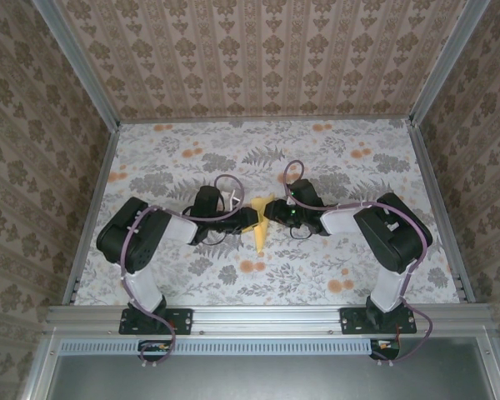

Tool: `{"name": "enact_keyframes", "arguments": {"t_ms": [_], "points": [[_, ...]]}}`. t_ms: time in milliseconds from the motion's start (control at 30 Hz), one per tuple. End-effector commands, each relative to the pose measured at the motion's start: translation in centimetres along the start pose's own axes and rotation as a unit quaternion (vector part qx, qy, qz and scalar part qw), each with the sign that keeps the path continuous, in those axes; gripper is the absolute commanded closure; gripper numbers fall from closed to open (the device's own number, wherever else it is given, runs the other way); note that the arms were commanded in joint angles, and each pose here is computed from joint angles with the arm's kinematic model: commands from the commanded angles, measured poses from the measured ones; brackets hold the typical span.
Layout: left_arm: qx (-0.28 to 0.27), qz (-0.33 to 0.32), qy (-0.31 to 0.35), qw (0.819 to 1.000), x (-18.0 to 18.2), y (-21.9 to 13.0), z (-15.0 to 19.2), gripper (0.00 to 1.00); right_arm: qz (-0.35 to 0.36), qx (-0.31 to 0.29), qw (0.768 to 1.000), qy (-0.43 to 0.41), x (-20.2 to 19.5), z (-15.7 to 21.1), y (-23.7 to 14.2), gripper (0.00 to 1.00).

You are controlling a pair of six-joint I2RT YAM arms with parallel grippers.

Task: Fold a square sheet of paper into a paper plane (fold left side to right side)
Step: Fold the wing for the fifth time at the center of the table.

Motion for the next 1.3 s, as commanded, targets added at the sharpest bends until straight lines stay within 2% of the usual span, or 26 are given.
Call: {"name": "enact_keyframes", "arguments": {"t_ms": [0,467,867,1033,1267], "points": [[0.005,-0.001,0.008,1.000,0.2,0.2,-0.6,0.59,0.027,0.027,0.999,0.013,-1.3,1.4,0.7,0.59],[0.002,-0.001,0.007,1.000,0.8,0.8,-2.3,0.76,0.028,0.031,0.999,0.012,-1.3,1.4,0.9,0.59],[0.005,0.010,0.037,0.999,0.0,0.7,-3.1,1.00,0.026,0.033,0.999,0.007,-1.1,1.3,0.8,0.58],[0.008,0.001,0.046,0.999,0.5,0.4,-3.4,1.00,0.011,0.021,1.000,-0.002,-0.3,0.2,0.0,0.55],[0.012,0.004,0.054,0.998,0.8,-0.1,-3.8,1.00,-0.014,-0.004,1.000,-0.003,1.2,-2.2,-1.6,0.41]]}}
Point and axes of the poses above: each hand's point on the last joint's axis, 136 mm out from that joint toward the fingers, its own y axis out along the fingers, its own x axis along the line the jaws close on, z = x × y, the point moved 3 cm from there along -y, back along the fingers, and after that the axes turned 9 degrees about -y, right-handed, at the moved point
